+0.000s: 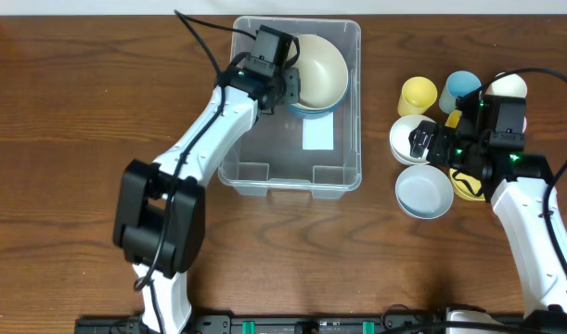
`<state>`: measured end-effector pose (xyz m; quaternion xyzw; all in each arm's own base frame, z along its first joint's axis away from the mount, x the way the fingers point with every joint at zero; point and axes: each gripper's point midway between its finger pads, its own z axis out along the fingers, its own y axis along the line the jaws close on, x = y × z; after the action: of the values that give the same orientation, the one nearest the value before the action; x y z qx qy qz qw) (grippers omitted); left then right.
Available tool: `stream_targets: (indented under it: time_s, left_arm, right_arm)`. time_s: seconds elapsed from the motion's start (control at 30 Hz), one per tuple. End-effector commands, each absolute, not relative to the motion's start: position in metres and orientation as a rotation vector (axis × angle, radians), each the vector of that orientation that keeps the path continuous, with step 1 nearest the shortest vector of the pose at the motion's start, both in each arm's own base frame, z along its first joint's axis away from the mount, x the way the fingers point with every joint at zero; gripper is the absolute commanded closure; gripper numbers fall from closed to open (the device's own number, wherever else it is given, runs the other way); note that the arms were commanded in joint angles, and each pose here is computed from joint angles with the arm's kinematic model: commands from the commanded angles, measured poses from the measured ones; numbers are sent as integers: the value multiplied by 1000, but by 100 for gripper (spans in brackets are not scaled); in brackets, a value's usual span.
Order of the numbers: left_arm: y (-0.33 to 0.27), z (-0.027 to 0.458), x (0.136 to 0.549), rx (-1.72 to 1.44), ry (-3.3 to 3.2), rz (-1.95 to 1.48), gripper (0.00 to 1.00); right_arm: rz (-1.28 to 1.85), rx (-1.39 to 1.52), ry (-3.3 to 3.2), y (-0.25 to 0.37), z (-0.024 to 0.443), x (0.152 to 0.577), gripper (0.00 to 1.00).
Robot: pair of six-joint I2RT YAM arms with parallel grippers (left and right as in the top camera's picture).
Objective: Pack container
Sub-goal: 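Lower the cream bowl onto the stacked teal bowls in the bin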
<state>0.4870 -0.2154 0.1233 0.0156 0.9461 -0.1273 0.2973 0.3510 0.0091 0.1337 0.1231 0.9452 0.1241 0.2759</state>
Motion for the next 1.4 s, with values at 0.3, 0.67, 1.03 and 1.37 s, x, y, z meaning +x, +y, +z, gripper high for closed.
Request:
stream_targets:
  time_s: [0.3,0.67,1.03,1.37]
  left_arm:
    - [-205,158,497,69,2419,-253,57]
    - [-209,135,505,80,2437,-244,73]
    - [-211,134,504,-33,2452,-298,90]
    - [-210,133,503,-155,2458,-339,94]
  right_arm:
    - [354,317,2527,16,139,356,1]
    - [354,318,2527,16,139,356,1]
    - [355,318,2531,16,138,355,1]
    - [355,319,2537,16,138,354,1]
